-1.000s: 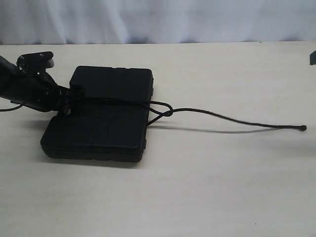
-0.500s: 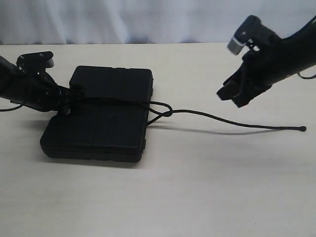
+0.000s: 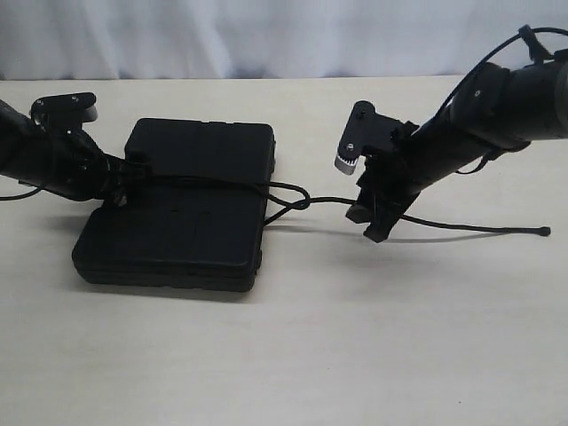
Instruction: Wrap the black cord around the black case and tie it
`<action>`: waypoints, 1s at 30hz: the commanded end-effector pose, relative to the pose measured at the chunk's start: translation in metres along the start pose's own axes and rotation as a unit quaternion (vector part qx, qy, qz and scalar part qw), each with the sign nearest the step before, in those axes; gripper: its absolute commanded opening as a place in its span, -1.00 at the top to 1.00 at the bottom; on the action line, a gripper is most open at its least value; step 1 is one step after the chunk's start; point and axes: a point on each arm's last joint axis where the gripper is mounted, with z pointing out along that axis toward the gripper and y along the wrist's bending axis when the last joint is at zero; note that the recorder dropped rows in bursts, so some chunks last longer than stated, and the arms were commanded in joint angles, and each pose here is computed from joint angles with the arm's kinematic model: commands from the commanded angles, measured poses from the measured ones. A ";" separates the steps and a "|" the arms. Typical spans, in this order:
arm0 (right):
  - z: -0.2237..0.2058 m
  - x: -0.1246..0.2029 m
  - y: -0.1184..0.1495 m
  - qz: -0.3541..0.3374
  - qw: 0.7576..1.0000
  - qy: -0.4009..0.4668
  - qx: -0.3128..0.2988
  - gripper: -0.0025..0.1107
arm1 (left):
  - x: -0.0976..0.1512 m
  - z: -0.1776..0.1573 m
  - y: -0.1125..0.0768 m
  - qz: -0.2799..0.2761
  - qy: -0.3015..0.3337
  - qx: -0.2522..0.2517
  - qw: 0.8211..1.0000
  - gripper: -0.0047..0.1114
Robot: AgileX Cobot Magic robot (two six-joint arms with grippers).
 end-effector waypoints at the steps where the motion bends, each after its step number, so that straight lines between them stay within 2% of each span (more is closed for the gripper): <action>1: 0.006 0.003 -0.001 0.004 1.000 0.005 0.006 0.48 | 0.002 0.003 0.007 -0.001 0.001 -0.013 1.000 0.92; 3: 0.006 0.003 -0.001 0.004 1.000 0.005 0.007 0.86 | 0.002 0.003 0.007 -0.001 0.001 -0.013 1.000 0.92; 4: 0.004 0.002 -0.001 0.016 1.000 0.002 0.008 0.87 | 0.002 0.003 0.007 -0.001 0.001 -0.013 1.000 0.92; 9: -0.016 0.005 -0.008 0.054 0.998 -0.001 0.019 0.88 | 0.002 0.003 0.008 -0.001 -0.002 -0.016 1.000 0.92; 13: -0.042 0.024 -0.027 0.121 0.992 -0.002 0.034 0.88 | 0.000 0.003 0.009 0.000 -0.009 -0.023 1.000 0.92; 16: -0.053 0.042 -0.039 0.199 0.978 -0.003 0.055 0.88 | -0.001 0.003 0.010 0.000 -0.017 -0.030 0.999 0.92; 21: -0.053 0.075 -0.049 0.285 0.953 0.001 0.103 0.88 | -0.003 0.003 0.012 -0.002 -0.026 -0.039 0.999 0.92; 25: -0.053 0.090 -0.051 0.311 0.942 0.002 0.128 0.88 | -0.003 0.003 0.012 -0.004 -0.027 -0.040 0.999 0.92; 30: -0.051 0.093 -0.051 0.315 0.940 0.002 0.135 0.88 | -0.003 0.003 0.012 -0.004 -0.027 -0.040 0.999 0.92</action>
